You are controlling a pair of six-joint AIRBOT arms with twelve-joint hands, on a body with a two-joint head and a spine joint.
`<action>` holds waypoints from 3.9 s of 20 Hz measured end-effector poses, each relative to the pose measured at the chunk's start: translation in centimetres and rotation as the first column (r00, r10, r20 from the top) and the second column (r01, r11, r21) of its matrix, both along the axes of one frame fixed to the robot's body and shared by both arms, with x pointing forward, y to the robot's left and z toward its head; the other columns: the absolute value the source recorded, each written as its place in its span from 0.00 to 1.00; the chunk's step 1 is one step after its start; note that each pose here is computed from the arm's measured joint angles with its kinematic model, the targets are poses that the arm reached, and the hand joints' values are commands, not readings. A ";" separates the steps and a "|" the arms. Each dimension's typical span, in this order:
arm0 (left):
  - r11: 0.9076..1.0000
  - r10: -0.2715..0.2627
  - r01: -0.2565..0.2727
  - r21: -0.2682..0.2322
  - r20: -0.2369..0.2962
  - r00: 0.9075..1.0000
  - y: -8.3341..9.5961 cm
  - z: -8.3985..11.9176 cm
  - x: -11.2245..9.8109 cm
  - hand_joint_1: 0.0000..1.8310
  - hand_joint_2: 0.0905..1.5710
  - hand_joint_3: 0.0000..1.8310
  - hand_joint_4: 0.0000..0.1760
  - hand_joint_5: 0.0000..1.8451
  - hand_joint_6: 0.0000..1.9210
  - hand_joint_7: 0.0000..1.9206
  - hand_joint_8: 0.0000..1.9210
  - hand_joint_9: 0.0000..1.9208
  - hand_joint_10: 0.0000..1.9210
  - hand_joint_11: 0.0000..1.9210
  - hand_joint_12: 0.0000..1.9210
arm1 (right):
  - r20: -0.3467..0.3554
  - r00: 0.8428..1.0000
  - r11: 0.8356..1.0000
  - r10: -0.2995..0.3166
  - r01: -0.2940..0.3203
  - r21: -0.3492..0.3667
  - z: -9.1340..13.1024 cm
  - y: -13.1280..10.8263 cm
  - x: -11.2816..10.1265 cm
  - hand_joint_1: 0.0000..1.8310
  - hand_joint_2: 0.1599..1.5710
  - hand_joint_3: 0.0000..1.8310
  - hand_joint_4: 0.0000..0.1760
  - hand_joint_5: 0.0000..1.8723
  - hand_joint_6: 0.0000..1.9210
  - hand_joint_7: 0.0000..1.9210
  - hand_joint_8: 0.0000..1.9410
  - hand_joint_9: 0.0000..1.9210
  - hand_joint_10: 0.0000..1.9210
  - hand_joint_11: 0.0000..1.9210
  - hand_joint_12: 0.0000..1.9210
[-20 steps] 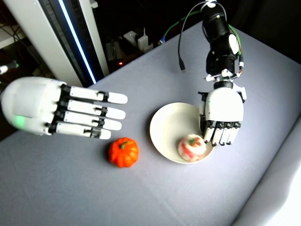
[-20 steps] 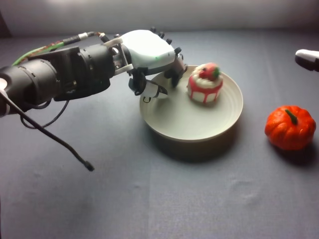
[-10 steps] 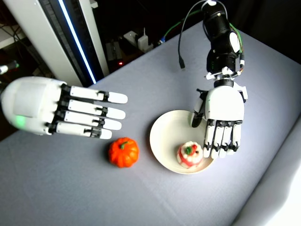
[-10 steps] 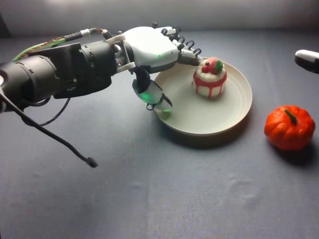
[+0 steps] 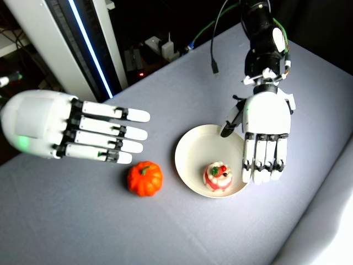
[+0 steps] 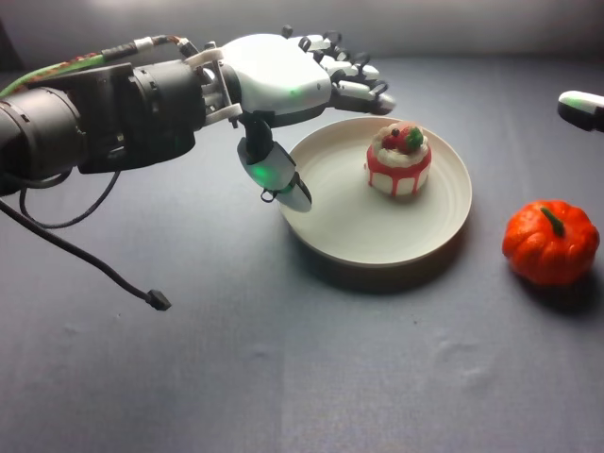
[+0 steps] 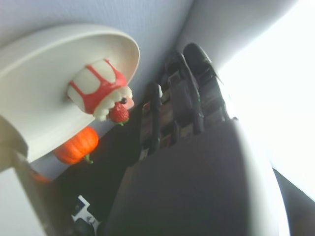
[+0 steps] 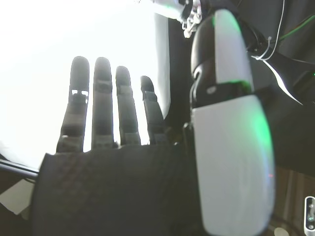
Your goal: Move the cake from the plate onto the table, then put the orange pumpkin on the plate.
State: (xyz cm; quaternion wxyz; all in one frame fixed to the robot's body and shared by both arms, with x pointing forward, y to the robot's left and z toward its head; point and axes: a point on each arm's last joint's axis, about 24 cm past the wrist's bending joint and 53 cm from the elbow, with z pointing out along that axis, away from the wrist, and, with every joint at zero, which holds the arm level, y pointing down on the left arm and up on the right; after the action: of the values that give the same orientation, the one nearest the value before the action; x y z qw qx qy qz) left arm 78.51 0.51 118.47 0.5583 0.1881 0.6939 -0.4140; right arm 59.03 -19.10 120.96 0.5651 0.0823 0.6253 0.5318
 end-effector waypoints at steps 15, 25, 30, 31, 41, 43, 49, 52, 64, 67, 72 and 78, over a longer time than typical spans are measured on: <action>0.979 -0.018 0.012 -0.206 -0.028 0.999 -3.0 4.0 0.5 0.51 0.56 0.00 0.15 0.16 0.00 0.08 0.01 0.11 0.02 0.00 0.52 | -0.004 1.000 1.000 0.008 -0.007 0.010 -0.2 0.5 0.1 0.57 0.68 0.01 0.00 0.11 0.00 0.11 0.00 0.12 0.01 0.00 0.39; 0.990 -0.113 0.116 -0.075 0.040 0.993 -4.9 1.8 -1.5 0.53 0.48 0.00 0.46 0.20 0.02 0.10 0.00 0.14 0.01 0.00 0.57 | 0.019 1.000 1.000 -0.011 0.011 0.008 0.4 0.0 0.6 0.48 0.71 0.00 0.00 0.13 0.00 0.08 0.00 0.06 0.00 0.00 0.50; 0.985 -0.147 0.153 -0.084 0.075 0.986 -7.1 2.9 -1.6 0.52 0.53 0.01 0.00 0.17 0.00 0.19 0.00 0.23 0.02 0.00 0.56 | 0.059 0.998 1.000 -0.021 0.020 0.005 1.8 -0.8 0.5 0.52 0.76 0.01 0.00 0.13 0.00 0.09 0.00 0.07 0.00 0.00 0.16; 0.984 -0.154 0.160 -0.081 0.078 0.985 -7.4 2.8 -1.7 0.51 0.52 0.00 0.00 0.17 0.00 0.19 0.00 0.24 0.02 0.00 0.58 | 0.064 0.998 1.000 -0.025 0.024 0.008 2.0 -0.9 0.6 0.51 0.77 0.01 0.00 0.14 0.01 0.09 0.00 0.07 0.00 0.00 0.16; 0.983 -0.153 0.160 -0.088 0.088 0.984 -8.3 2.8 -1.2 0.57 0.57 0.00 0.00 0.22 0.00 0.27 0.00 0.37 0.01 0.09 0.60 | 0.097 0.995 0.999 -0.025 0.023 0.022 2.9 -1.2 0.5 0.51 0.82 0.00 0.00 0.08 0.00 0.06 0.00 0.06 0.00 0.00 0.11; 0.983 -0.152 0.160 -0.089 0.089 0.984 -8.4 2.8 -1.2 0.57 0.57 0.00 0.00 0.22 0.00 0.28 0.00 0.37 0.01 0.10 0.59 | 0.097 0.995 0.999 -0.026 0.024 0.024 2.9 -1.2 0.5 0.50 0.82 0.00 0.00 0.08 0.00 0.06 0.00 0.06 0.00 0.00 0.10; 0.985 -0.145 0.152 -0.084 0.076 0.986 -8.2 1.9 -1.1 0.57 0.61 0.00 0.00 0.32 0.01 0.34 0.00 0.43 0.01 0.17 0.61 | 0.099 0.995 0.999 -0.026 0.024 0.024 2.9 -1.2 0.5 0.52 0.73 0.00 0.00 0.12 0.00 0.09 0.00 0.09 0.00 0.00 0.22; 0.985 -0.157 0.161 -0.068 0.062 0.986 -8.6 0.7 -1.5 0.59 0.64 0.00 0.00 0.31 0.00 0.33 0.00 0.46 0.02 0.20 0.69 | 0.100 0.995 0.999 -0.025 0.023 0.025 3.0 -1.2 0.4 0.52 0.71 0.00 0.00 0.16 0.00 0.09 0.00 0.07 0.00 0.00 0.11; 0.984 -0.134 0.134 -0.121 0.008 0.991 -7.4 -1.7 -1.2 0.64 0.66 0.00 0.00 0.56 0.35 0.40 0.45 0.33 0.71 0.25 0.92 | 0.110 0.994 0.999 -0.026 0.023 0.033 3.3 -1.3 0.4 0.51 0.73 0.00 0.00 0.11 0.01 0.09 0.00 0.08 0.00 0.00 0.20; 0.985 -0.122 0.120 -0.122 -0.007 0.993 -6.9 -2.4 -1.0 0.64 0.66 0.00 0.00 0.59 0.42 0.39 0.70 0.37 0.87 0.37 0.95 | 0.110 0.994 0.999 -0.026 0.023 0.033 3.3 -1.3 0.3 0.49 0.74 0.00 0.00 0.11 0.00 0.08 0.00 0.07 0.00 0.00 0.19; 0.985 -0.122 0.119 -0.127 -0.010 0.993 -6.9 -2.3 -1.0 0.67 0.74 0.00 0.00 0.49 0.51 0.42 0.79 0.44 0.92 0.44 0.96 | 0.110 0.994 0.999 -0.027 0.023 0.033 3.3 -1.3 0.4 0.48 0.71 0.00 0.00 0.10 0.00 0.09 0.00 0.08 0.00 0.00 0.22; 0.985 -0.119 0.118 -0.123 0.000 0.993 -5.7 -1.5 -1.0 0.67 0.76 0.00 0.00 0.46 0.55 0.39 0.84 0.43 0.96 0.44 0.99 | 0.109 0.994 0.999 -0.029 0.026 0.034 3.3 -1.3 0.4 0.49 0.74 0.00 0.00 0.12 0.01 0.12 0.00 0.11 0.01 0.00 0.34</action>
State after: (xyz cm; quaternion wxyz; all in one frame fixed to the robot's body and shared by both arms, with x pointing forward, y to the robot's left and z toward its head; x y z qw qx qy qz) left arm 77.50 -5.18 116.98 0.5406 0.1927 0.6567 -0.4892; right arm 59.42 -20.42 124.21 0.6046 0.0708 0.5833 0.5378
